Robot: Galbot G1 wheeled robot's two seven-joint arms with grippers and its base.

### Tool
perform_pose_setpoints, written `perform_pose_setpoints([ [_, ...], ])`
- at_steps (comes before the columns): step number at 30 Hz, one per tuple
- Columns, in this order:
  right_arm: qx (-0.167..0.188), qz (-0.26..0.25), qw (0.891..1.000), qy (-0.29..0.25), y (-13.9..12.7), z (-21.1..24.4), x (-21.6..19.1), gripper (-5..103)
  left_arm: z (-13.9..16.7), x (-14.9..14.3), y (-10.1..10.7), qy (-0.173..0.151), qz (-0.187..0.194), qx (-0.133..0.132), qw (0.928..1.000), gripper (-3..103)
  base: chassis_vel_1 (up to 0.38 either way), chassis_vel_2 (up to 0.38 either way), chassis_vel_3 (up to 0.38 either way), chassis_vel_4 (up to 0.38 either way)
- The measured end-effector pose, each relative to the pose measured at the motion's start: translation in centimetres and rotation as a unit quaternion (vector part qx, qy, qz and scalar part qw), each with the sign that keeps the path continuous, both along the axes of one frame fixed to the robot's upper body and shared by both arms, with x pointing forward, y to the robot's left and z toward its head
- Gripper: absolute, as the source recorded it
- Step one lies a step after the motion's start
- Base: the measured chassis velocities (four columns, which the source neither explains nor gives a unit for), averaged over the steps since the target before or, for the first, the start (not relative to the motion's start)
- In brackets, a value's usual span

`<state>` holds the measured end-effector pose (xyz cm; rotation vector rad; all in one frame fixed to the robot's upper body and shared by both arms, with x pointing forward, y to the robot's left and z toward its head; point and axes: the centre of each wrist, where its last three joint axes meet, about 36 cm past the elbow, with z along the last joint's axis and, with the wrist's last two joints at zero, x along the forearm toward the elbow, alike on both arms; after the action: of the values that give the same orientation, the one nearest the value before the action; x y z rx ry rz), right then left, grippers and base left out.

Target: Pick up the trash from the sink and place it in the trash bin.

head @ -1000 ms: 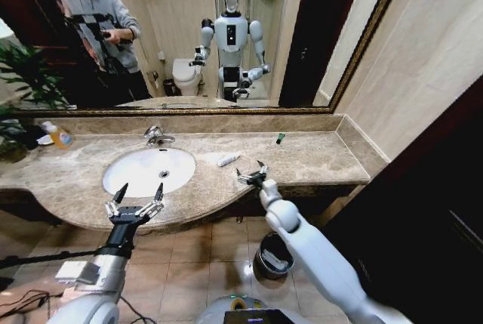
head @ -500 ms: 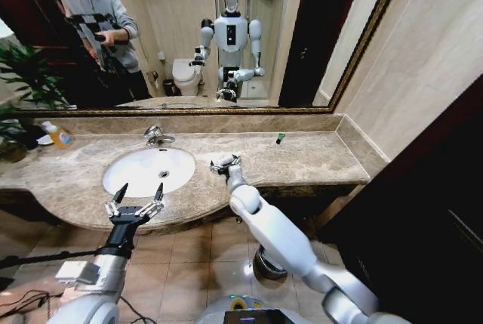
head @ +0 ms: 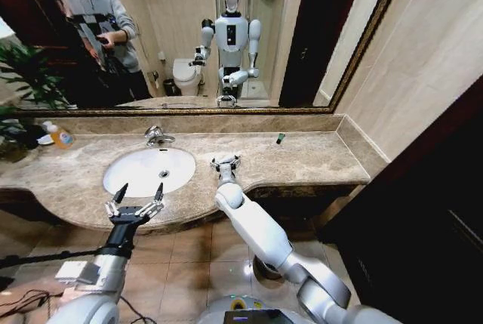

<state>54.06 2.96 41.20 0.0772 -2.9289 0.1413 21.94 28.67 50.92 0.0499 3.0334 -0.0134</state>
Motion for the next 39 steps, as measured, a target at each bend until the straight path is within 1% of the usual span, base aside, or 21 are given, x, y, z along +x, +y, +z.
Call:
perform_pose_setpoints([
  [1,0.0,0.0,1.0,0.0,0.0,0.0,0.0,100,0.0,0.0,0.0,0.0,0.0,0.0,1.0,100,0.0,0.0,0.0,0.0],
  [3,-0.013,-0.019,1.0,-0.003,-0.9,-1.2,1.1,100,0.0,0.0,0.0,0.0,0.0,0.0,1.0,100,0.0,0.0,0.0,0.0],
  [6,-0.019,-0.028,0.999,-0.006,-1.4,-1.9,1.5,100,0.0,0.0,0.0,0.0,0.0,0.0,1.0,100,0.0,0.0,0.0,0.0],
  [10,-0.015,-0.028,0.999,-0.007,-1.5,-2.0,1.3,100,0.0,0.0,0.0,0.0,0.0,0.0,1.0,100,0.0,0.0,0.0,0.0],
  [13,-0.005,-0.024,1.0,-0.011,-1.4,-1.4,1.1,100,0.0,0.0,0.0,0.0,0.0,0.0,1.0,100,0.0,0.0,0.0,0.0],
  [14,-0.002,-0.024,1.0,-0.011,-1.4,-1.2,1.0,103,0.0,0.0,0.0,0.0,0.0,0.0,1.0,100,0.0,0.0,0.0,0.0],
  [15,-0.002,-0.024,1.0,-0.011,-1.4,-1.2,1.0,103,0.0,0.0,0.0,0.0,0.0,0.0,1.0,100,0.0,0.0,0.0,0.0],
  [16,0.001,-0.024,1.0,-0.011,-1.5,-1.1,1.0,101,0.0,0.0,0.0,0.0,0.0,0.0,1.0,100,0.0,0.0,0.0,0.0],
  [20,0.007,-0.023,1.0,-0.005,-1.6,-1.1,1.0,99,0.0,0.0,0.0,0.0,0.0,0.0,1.0,100,0.0,0.0,0.0,0.0],
  [23,0.011,-0.021,1.0,0.0,-1.8,-1.4,0.9,86,0.0,0.0,0.0,0.0,0.0,0.0,1.0,100,0.0,0.0,0.0,0.0],
  [24,0.011,-0.021,1.0,0.0,-1.8,-1.4,0.9,86,0.0,0.0,0.0,0.0,0.0,0.0,1.0,100,0.0,0.0,0.0,0.0],
  [26,0.012,-0.02,1.0,0.002,-1.9,-1.5,0.9,76,0.0,0.0,0.0,0.0,0.0,0.0,1.0,100,0.0,0.0,0.0,0.0],
  [27,0.012,-0.02,1.0,0.002,-1.9,-1.5,0.9,76,0.0,0.0,0.0,0.0,0.0,0.0,1.0,100,0.0,0.0,0.0,0.0],
  [29,0.013,-0.02,1.0,0.002,-1.9,-1.5,0.9,65,0.0,0.0,0.0,0.0,0.0,0.0,1.0,100,0.0,0.0,0.0,0.0],
  [31,0.013,-0.019,1.0,0.002,-1.9,-1.5,0.9,65,0.0,0.0,0.0,0.0,0.0,0.0,1.0,100,0.0,0.0,0.0,0.0],
  [35,0.018,-0.014,1.0,0.007,-2.0,-1.6,0.8,43,0.0,0.0,0.0,0.0,0.0,0.0,1.0,100,0.0,0.0,0.0,0.0],
  [36,0.018,-0.014,1.0,0.007,-2.0,-1.6,0.8,43,0.0,0.0,0.0,0.0,0.0,0.0,1.0,100,0.0,0.0,0.0,0.0],
  [37,0.02,-0.013,1.0,0.009,-2.1,-1.6,0.8,37,0.0,0.0,0.0,0.0,0.0,0.0,1.0,100,0.0,0.0,0.0,0.0],
  [39,0.021,-0.012,1.0,0.009,-2.6,-1.4,0.8,31,0.0,0.0,0.0,0.0,0.0,0.0,1.0,100,0.0,0.0,0.0,0.0],
])
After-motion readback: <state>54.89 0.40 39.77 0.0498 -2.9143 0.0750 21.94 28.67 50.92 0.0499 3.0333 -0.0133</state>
